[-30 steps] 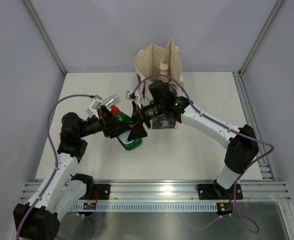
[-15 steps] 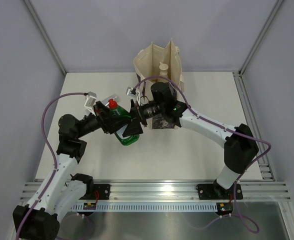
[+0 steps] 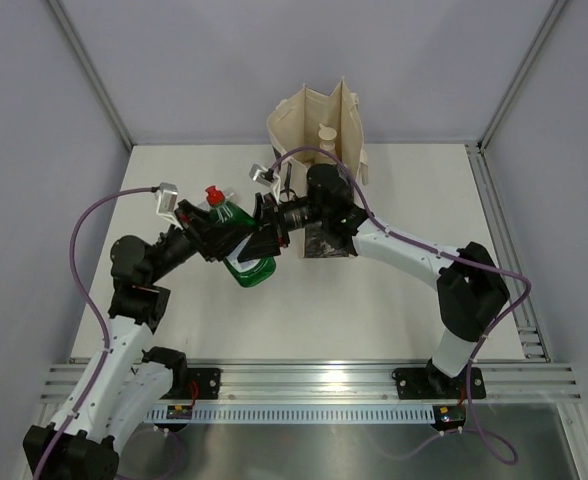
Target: Place the personal care products into the canvas bag
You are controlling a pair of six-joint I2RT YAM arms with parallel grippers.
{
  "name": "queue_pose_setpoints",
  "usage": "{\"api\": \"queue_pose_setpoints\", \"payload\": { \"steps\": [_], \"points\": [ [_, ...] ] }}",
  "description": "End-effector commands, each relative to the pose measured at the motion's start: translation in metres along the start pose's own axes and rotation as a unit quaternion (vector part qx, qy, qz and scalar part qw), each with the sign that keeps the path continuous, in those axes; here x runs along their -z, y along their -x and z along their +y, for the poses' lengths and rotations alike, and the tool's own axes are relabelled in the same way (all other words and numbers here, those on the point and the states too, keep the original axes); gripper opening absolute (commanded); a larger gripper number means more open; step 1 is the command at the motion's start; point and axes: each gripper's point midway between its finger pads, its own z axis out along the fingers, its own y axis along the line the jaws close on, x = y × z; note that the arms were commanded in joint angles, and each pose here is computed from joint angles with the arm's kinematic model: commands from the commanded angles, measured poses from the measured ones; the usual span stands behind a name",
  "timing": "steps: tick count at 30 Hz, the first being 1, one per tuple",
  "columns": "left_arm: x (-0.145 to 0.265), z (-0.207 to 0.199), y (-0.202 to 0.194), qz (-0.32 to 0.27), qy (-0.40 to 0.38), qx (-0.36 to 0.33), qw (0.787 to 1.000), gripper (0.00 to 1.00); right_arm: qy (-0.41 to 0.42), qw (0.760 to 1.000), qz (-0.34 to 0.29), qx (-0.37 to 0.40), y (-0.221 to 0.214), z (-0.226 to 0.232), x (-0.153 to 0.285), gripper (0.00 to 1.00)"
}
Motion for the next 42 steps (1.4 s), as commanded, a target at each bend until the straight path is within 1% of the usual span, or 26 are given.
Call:
{"api": "queue_pose_setpoints", "payload": {
  "steps": [1, 3, 4, 5, 6, 7, 8, 10, 12, 16, 18, 19, 22, 24, 26, 29, 30, 31, 32, 33, 35, 36, 38, 39, 41, 42],
  "points": [
    [0.002, -0.028, 0.062, -0.102, -0.003, -0.084, 0.991, 0.26, 0.013, 0.999, -0.004, 0.029, 0.014, 0.013, 0.000, 0.22],
    [0.003, -0.028, 0.068, -0.108, 0.006, -0.092, 0.990, 0.41, 0.014, 0.999, -0.001, 0.037, 0.014, 0.015, 0.001, 0.16],
    [0.003, -0.024, 0.066, -0.101, 0.019, -0.087, 0.991, 0.48, 0.014, 0.999, 0.005, 0.032, 0.012, 0.017, 0.001, 0.14],
    [0.005, -0.022, 0.070, -0.105, 0.032, -0.096, 0.989, 0.60, 0.013, 0.999, 0.008, 0.043, 0.011, 0.016, 0.002, 0.13],
    [0.006, -0.025, 0.078, -0.111, 0.038, -0.104, 0.988, 0.66, 0.014, 0.999, 0.010, 0.049, 0.013, 0.018, 0.003, 0.11],
    [0.008, -0.017, 0.074, -0.100, 0.063, -0.096, 0.988, 0.73, 0.012, 0.998, 0.018, 0.051, 0.010, 0.017, 0.004, 0.10],
    [0.011, -0.014, 0.079, -0.108, 0.081, -0.100, 0.986, 0.86, 0.011, 0.998, 0.022, 0.056, 0.010, 0.018, 0.004, 0.09],
    [0.017, -0.011, 0.083, -0.110, 0.106, -0.117, 0.981, 0.98, 0.003, 0.997, 0.034, 0.069, 0.011, 0.018, 0.006, 0.06],
    [0.022, -0.009, 0.085, -0.113, 0.122, -0.132, 0.977, 0.99, 0.002, 0.996, 0.036, 0.082, 0.019, 0.022, 0.006, 0.05],
    [0.028, -0.008, 0.082, -0.093, 0.144, -0.135, 0.976, 0.99, -0.003, 0.996, 0.037, 0.085, 0.029, 0.024, 0.006, 0.01],
    [0.032, -0.008, 0.086, -0.096, 0.153, -0.146, 0.973, 0.99, -0.002, 0.995, 0.033, 0.091, 0.037, 0.027, 0.006, 0.00],
    [0.037, -0.003, 0.085, -0.094, 0.175, -0.143, 0.970, 0.99, -0.002, 0.995, 0.031, 0.090, 0.041, 0.029, 0.007, 0.00],
    [0.052, 0.005, 0.096, -0.106, 0.230, -0.156, 0.955, 0.99, -0.015, 0.996, 0.024, 0.088, 0.054, 0.027, 0.013, 0.00],
    [0.064, 0.004, 0.103, -0.114, 0.259, -0.168, 0.944, 0.99, -0.044, 0.995, 0.014, 0.091, 0.071, 0.021, 0.023, 0.00],
    [0.080, 0.004, 0.115, -0.139, 0.296, -0.177, 0.928, 0.99, -0.070, 0.992, 0.000, 0.109, 0.091, 0.014, 0.037, 0.00],
    [0.096, 0.011, 0.114, -0.144, 0.334, -0.172, 0.915, 0.99, -0.109, 0.988, -0.014, 0.108, 0.112, 0.003, 0.054, 0.00],
    [0.097, 0.014, 0.111, -0.139, 0.340, -0.169, 0.914, 0.99, -0.131, 0.985, -0.024, 0.110, 0.126, -0.002, 0.064, 0.00],
    [0.103, 0.022, 0.106, -0.132, 0.363, -0.161, 0.908, 0.99, -0.149, 0.982, -0.030, 0.109, 0.133, -0.007, 0.071, 0.00],
    [0.104, 0.028, 0.101, -0.122, 0.372, -0.153, 0.907, 0.98, -0.170, 0.977, -0.044, 0.119, 0.151, -0.008, 0.077, 0.00],
    [0.107, 0.033, 0.092, -0.104, 0.385, -0.143, 0.906, 0.98, -0.221, 0.968, -0.055, 0.104, 0.158, -0.022, 0.092, 0.00],
    [0.109, 0.041, 0.083, -0.085, 0.400, -0.130, 0.903, 0.99, -0.261, 0.956, -0.080, 0.104, 0.180, -0.028, 0.108, 0.00],
    [0.111, 0.047, 0.074, -0.065, 0.411, -0.120, 0.901, 0.99, -0.305, 0.943, -0.099, 0.085, 0.188, -0.039, 0.121, 0.00],
    [0.113, 0.053, 0.066, -0.050, 0.422, -0.111, 0.899, 0.99, -0.340, 0.928, -0.123, 0.090, 0.207, -0.046, 0.143, 0.00],
    [0.115, 0.057, 0.061, -0.039, 0.430, -0.105, 0.896, 0.99, -0.382, 0.909, -0.143, 0.083, 0.215, -0.054, 0.158, 0.00],
    [0.117, 0.062, 0.057, -0.029, 0.441, -0.102, 0.891, 0.99, -0.419, 0.888, -0.166, 0.093, 0.232, -0.061, 0.179, 0.00],
    [0.120, 0.064, 0.054, -0.024, 0.448, -0.100, 0.888, 0.99, -0.466, 0.861, -0.184, 0.089, 0.239, -0.072, 0.197, 0.00]
  ]
}}
